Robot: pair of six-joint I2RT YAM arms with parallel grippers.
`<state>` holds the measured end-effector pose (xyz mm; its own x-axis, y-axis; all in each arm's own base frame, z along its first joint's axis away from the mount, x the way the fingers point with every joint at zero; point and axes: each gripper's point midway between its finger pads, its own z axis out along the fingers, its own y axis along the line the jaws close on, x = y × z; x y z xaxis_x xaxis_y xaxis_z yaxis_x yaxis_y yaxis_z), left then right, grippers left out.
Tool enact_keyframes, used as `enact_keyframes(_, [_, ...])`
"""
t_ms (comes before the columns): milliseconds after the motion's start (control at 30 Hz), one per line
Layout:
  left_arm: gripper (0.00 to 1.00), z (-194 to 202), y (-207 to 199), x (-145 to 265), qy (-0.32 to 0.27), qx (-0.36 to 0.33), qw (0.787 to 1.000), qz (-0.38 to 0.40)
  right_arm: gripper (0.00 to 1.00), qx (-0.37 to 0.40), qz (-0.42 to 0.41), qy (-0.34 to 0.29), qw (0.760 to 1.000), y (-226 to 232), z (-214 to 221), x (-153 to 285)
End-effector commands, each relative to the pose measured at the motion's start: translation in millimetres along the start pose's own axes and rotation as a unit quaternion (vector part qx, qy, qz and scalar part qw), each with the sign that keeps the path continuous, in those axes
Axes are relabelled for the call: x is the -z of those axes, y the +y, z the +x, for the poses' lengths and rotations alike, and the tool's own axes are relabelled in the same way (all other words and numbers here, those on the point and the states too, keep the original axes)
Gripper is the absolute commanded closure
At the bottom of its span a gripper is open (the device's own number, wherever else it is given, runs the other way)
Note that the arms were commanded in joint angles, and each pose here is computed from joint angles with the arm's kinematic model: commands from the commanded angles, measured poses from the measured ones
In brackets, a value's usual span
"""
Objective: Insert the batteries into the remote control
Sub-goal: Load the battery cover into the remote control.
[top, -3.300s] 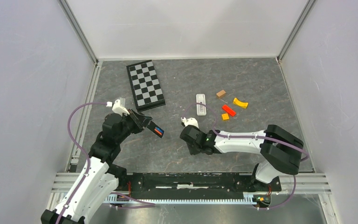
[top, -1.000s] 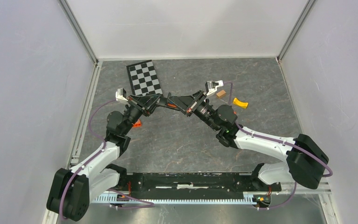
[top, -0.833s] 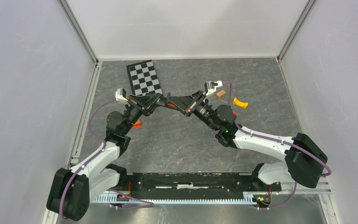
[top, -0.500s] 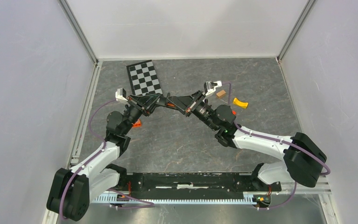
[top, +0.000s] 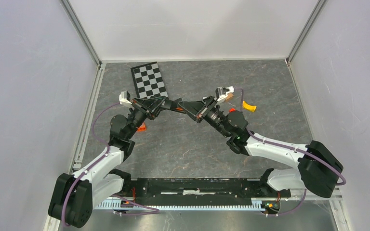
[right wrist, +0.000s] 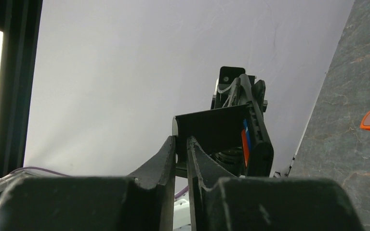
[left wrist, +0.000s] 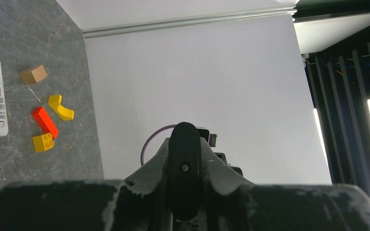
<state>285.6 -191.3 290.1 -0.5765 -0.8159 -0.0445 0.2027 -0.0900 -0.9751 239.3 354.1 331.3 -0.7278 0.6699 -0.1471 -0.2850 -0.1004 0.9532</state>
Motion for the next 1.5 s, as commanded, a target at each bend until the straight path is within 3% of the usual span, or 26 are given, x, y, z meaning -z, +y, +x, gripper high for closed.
enact_keyframes(0, [0.98,5.3,-40.1,-1.3,0.015,0.004,0.998,0.060,0.81,0.007,0.034,-0.003,0.999,-18.3,-2.6,8.6])
enact_keyframes(600, [0.98,3.5,-32.2,-2.9,0.010,-0.003,0.999,0.035,0.71,0.025,0.055,-0.032,0.998,-17.5,-22.3,28.6])
enact_keyframes(1467, [0.98,-1.2,-12.8,-10.7,0.003,0.012,1.000,-0.005,0.61,0.030,0.079,0.001,0.996,-26.8,-21.4,33.8])
